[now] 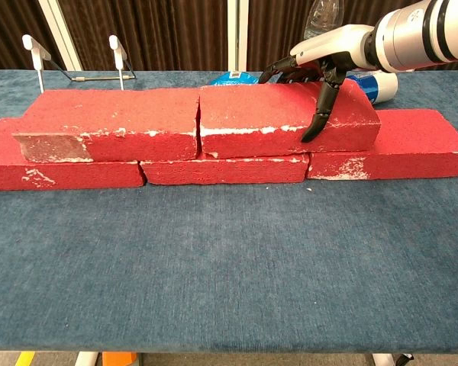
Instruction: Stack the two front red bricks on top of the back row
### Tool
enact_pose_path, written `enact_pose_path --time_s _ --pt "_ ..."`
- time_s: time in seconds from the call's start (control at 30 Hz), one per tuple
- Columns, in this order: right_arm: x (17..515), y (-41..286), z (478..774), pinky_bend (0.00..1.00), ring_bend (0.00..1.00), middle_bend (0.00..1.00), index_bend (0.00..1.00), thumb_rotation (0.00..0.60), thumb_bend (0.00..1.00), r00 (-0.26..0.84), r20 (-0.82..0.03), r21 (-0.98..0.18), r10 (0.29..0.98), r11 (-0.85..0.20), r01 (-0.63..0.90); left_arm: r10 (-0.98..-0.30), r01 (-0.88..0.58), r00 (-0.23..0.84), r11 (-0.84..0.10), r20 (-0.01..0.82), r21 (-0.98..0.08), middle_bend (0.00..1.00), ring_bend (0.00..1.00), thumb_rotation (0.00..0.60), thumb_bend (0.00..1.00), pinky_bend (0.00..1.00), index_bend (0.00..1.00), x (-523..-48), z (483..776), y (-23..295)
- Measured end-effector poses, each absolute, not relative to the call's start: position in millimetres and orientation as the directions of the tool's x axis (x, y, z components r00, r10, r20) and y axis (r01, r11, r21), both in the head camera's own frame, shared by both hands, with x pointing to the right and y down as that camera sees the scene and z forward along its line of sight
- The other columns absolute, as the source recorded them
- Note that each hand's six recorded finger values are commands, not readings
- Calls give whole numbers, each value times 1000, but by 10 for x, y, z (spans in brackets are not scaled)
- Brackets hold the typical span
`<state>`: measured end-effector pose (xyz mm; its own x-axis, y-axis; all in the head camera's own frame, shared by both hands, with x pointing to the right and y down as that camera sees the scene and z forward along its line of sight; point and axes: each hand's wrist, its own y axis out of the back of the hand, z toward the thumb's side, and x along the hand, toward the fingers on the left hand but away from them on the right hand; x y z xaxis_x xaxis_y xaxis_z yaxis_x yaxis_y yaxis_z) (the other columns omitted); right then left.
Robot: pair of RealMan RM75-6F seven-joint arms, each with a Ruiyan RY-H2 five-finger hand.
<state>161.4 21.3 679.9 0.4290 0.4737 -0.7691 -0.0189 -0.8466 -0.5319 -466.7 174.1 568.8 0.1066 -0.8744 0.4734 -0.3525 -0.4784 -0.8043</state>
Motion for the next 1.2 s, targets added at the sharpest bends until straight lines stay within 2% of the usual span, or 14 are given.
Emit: enact_pose_path --time_s 1.07,1.2 --pt "1537 280 6847 195 151 206 0 600 97 417 -783 -514 462 -858 -15 -867 -370 100 -488 489 -790 0 0 600 31 0 1 -4711 5714 1772" --pt "1536 289 6852 182 95 147 0 600 24 415 -785 -508 459 -861 -9 -866 -372 100 -490 491 -788 0 0 600 32 0 2 -4718 5718 1780"
